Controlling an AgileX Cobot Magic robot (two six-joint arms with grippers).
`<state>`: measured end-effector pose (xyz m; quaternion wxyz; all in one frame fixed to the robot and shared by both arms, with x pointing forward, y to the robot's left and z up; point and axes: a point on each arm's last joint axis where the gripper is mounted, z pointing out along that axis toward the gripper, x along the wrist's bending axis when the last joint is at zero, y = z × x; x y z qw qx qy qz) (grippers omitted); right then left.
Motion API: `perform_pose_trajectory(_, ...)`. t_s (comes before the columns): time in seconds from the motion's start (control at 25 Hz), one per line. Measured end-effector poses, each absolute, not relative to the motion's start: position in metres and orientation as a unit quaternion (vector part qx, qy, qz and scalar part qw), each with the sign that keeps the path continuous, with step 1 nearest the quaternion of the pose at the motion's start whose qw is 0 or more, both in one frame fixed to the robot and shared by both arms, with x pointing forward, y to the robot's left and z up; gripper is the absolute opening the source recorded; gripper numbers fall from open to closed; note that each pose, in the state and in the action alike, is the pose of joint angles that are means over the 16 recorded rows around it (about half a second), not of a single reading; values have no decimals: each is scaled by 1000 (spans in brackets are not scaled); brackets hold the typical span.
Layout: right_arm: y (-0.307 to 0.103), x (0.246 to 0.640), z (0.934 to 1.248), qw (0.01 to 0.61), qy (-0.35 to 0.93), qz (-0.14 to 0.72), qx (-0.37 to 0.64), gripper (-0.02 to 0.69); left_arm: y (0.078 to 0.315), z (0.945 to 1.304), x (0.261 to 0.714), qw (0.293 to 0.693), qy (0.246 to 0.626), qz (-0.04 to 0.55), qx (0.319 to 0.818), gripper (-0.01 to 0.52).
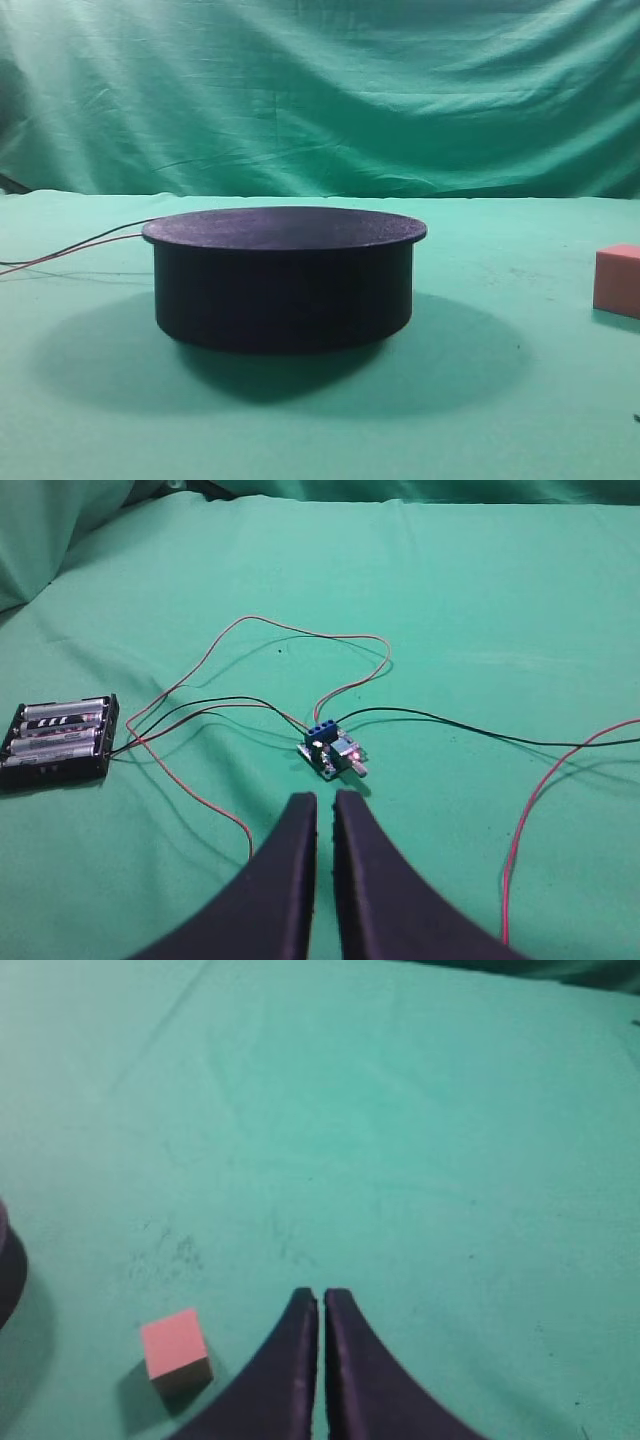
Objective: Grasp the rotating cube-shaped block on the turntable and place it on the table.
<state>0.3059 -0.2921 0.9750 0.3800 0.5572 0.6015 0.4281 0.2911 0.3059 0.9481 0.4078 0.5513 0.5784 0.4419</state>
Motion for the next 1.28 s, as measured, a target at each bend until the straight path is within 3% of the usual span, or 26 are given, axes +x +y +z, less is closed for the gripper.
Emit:
perform_pose_trajectory(0.36, -295, 293, 949, 394, 568, 447, 568, 0, 306, 948, 291, 408, 578, 442, 551, 0)
perform_pose_trajectory(1.28, -295, 291, 946, 393, 573, 443, 567, 0, 306, 948, 291, 408, 578, 442, 551, 0)
